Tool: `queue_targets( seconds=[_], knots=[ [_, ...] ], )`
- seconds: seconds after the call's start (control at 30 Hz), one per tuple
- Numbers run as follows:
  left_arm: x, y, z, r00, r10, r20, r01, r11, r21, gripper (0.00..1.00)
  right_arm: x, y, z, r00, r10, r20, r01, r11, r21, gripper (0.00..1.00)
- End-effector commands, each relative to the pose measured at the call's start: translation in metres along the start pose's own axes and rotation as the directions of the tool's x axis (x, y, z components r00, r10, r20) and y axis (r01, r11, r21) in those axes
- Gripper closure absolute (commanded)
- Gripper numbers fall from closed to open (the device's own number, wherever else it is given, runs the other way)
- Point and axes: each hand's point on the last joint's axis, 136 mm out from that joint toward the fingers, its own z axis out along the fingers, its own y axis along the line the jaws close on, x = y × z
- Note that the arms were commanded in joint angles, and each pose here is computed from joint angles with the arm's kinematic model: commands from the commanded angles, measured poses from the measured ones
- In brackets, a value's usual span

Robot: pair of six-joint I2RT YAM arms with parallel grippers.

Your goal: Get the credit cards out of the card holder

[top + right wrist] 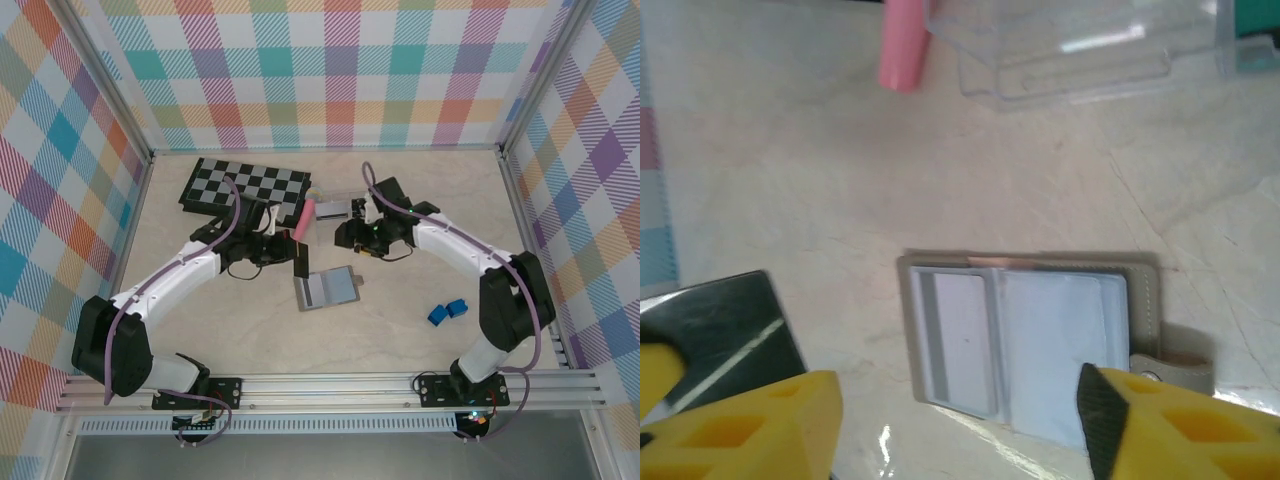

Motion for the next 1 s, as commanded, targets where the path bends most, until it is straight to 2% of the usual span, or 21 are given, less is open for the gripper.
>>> queue_targets(
  seconds=[0.0, 0.13, 0.3, 0.5, 0.53, 0.7, 0.83, 0.97],
  knots=[
    [-0.029, -0.026, -0.014, 0.992, 0.077, 0.102, -0.085, 0.994, 0.074, 0.97, 0.0, 0.025, -0.007, 0.999, -0.032, -0.026, 0.027, 0.981, -0.192, 0.3],
    [-0.044, -0.044, -0.012, 0.983, 0.109, 0.15, -0.124, 0.987, 0.098, 0.96, -0.011, 0.015, -0.02, 1.0, 0.004, 0.0, -0.004, 0.983, -0.182, 0.28],
    [-0.06, -0.055, -0.005, 0.956, 0.245, 0.158, -0.248, 0.969, -0.005, 0.98, -0.024, -0.024, -0.035, 0.996, 0.057, 0.069, -0.054, 0.997, -0.055, 0.19],
    [-0.082, -0.095, 0.019, 0.863, 0.491, 0.121, -0.487, 0.871, -0.062, 0.99, -0.035, -0.076, -0.065, 0.979, 0.081, 0.186, -0.102, 0.989, 0.108, 0.03],
    [-0.086, -0.102, 0.024, 0.842, 0.527, 0.118, -0.524, 0.85, -0.058, 1.0, -0.035, -0.085, -0.07, 0.975, 0.086, 0.206, -0.114, 0.985, 0.126, 0.0],
    [-0.098, -0.134, 0.044, 0.719, 0.684, 0.124, -0.689, 0.725, -0.003, 1.0, -0.035, -0.112, -0.089, 0.959, 0.111, 0.26, -0.156, 0.975, 0.158, 0.0],
    [-0.096, -0.159, 0.061, 0.575, 0.809, 0.12, -0.817, 0.575, 0.041, 0.99, -0.03, -0.125, -0.093, 0.956, 0.13, 0.263, -0.175, 0.972, 0.156, 0.0],
    [-0.102, -0.168, 0.082, 0.429, 0.9, 0.077, -0.902, 0.431, -0.012, 0.99, -0.026, -0.133, -0.097, 0.952, 0.146, 0.268, -0.19, 0.971, 0.146, 0.0]
  ],
)
